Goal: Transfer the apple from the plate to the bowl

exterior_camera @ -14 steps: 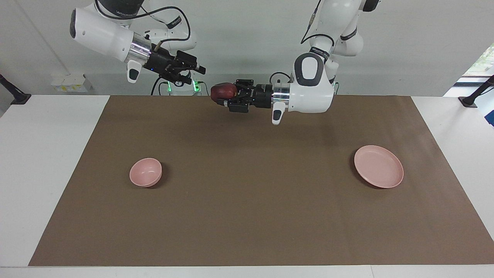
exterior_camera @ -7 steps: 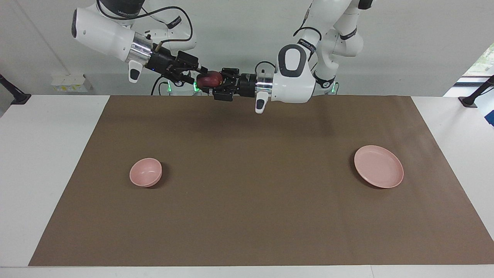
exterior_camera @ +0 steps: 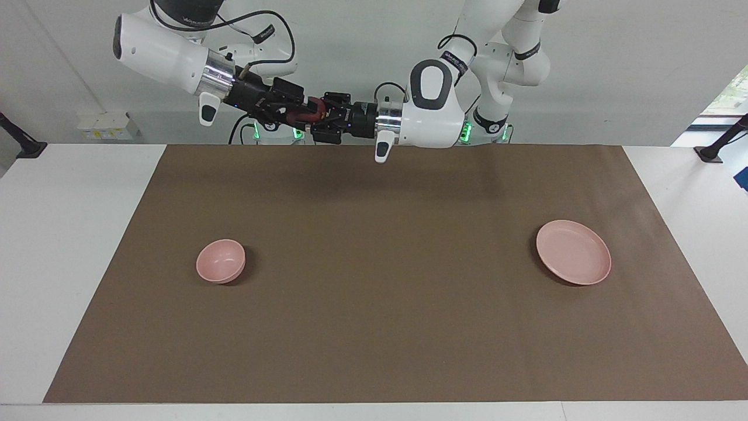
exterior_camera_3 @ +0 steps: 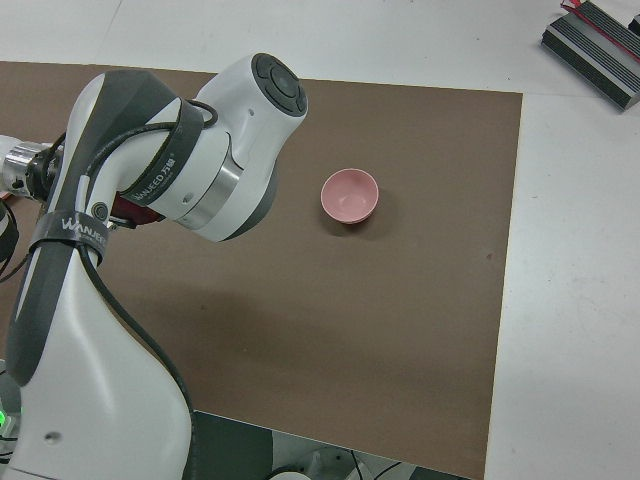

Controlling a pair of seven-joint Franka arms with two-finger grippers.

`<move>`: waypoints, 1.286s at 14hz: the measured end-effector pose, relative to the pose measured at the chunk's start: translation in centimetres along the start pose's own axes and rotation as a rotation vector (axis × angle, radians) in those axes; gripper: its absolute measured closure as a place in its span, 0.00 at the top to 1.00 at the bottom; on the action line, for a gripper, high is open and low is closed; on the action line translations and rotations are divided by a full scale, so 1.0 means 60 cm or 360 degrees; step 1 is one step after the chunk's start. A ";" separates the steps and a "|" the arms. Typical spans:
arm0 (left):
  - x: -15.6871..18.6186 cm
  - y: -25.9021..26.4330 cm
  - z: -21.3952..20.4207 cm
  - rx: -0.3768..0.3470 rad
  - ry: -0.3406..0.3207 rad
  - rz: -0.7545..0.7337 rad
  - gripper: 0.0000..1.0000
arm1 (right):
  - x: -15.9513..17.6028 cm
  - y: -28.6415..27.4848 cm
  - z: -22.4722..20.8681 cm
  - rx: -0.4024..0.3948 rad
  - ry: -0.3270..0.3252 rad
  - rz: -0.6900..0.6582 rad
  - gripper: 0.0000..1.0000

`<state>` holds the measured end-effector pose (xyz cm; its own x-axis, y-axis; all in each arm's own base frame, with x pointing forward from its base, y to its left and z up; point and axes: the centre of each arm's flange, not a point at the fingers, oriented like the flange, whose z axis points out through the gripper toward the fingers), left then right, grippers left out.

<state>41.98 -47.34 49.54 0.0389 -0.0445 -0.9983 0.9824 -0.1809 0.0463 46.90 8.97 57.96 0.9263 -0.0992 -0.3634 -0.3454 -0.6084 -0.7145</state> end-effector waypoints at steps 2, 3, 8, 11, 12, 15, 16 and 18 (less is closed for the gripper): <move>-0.002 -0.002 0.003 -0.0012 -0.0004 -0.0007 0.78 | -0.002 0.000 0.001 -0.0002 -0.0010 -0.0001 1.00; -0.002 -0.003 0.004 -0.0015 -0.0005 -0.0008 0.78 | -0.002 0.000 0.001 -0.0003 -0.0013 -0.0001 1.00; -0.002 -0.005 0.007 -0.0025 0.0005 -0.0010 0.78 | -0.003 0.001 0.000 -0.0015 -0.0009 -0.0002 0.91; -0.002 -0.005 0.007 -0.0027 0.0006 -0.0010 0.78 | -0.003 0.001 0.000 -0.0014 -0.0009 -0.0002 0.89; -0.002 -0.005 0.007 -0.0028 0.0007 -0.0010 0.78 | -0.003 0.001 0.000 -0.0015 -0.0008 -0.0002 0.88; -0.002 -0.007 0.009 -0.0027 0.0008 -0.0009 0.84 | -0.003 0.005 0.001 -0.0060 -0.0001 -0.0012 0.88; -0.003 -0.007 0.009 -0.0026 0.0007 -0.0008 0.96 | -0.001 0.011 0.002 -0.0128 0.0010 -0.0029 0.88; -0.005 -0.006 0.008 -0.0030 0.0008 -0.0004 1.00 | 0.002 0.025 0.002 -0.0256 0.0031 -0.0086 0.88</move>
<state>41.51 -47.71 49.86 0.0375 -0.0394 -0.9985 0.9858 -0.1625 0.0435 46.46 8.12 56.78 0.9461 -0.0771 -0.3145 -0.2680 -0.7314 -0.6270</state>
